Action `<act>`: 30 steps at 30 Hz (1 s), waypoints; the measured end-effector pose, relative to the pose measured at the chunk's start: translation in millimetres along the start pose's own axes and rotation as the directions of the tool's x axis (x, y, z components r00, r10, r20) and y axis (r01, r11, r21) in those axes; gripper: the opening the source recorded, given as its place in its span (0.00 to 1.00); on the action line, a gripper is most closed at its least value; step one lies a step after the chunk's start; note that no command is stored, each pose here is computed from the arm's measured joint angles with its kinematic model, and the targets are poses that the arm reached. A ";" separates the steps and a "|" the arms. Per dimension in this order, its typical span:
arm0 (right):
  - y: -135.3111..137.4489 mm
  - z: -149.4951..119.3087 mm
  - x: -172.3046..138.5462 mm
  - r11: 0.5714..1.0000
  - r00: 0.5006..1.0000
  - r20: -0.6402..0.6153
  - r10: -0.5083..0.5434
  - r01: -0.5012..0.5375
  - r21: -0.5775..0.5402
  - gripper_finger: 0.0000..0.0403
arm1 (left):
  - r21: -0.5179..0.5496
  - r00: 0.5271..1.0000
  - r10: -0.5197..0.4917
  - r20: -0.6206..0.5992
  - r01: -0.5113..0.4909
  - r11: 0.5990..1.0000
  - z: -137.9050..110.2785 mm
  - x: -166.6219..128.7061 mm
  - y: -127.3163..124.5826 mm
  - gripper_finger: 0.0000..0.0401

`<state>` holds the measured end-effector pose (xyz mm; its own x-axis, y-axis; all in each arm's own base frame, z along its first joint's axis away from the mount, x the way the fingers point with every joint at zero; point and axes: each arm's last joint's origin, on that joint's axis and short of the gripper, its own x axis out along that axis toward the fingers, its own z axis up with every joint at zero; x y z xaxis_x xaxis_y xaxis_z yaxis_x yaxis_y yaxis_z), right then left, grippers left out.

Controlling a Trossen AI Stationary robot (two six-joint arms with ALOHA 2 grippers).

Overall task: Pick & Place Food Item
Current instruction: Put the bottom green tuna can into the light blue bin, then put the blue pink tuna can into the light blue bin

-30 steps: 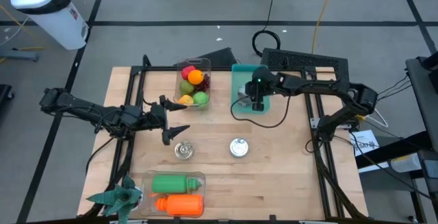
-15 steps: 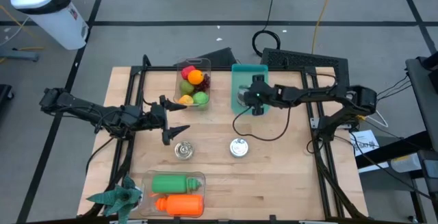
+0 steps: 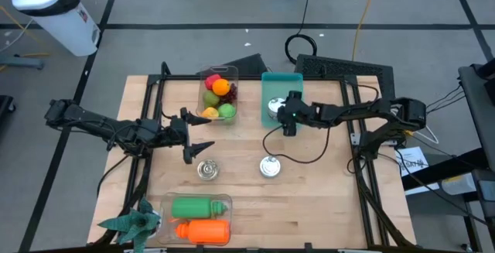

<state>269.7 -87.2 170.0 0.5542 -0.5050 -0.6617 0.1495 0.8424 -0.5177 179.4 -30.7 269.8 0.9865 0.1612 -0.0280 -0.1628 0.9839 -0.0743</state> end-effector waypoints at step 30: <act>36.9 1.9 -106.7 0.713 0.740 0.485 0.467 -0.639 0.288 0.74 | 0.000 1.000 0.001 0.000 -0.001 1.000 0.0 0.0 0.1 0.97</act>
<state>217.7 -1.9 222.5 0.8767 0.1104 -0.4682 -0.0111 0.9777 0.2098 179.4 -30.7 269.7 0.9864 0.1619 -0.0281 -0.1636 0.9837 -0.0743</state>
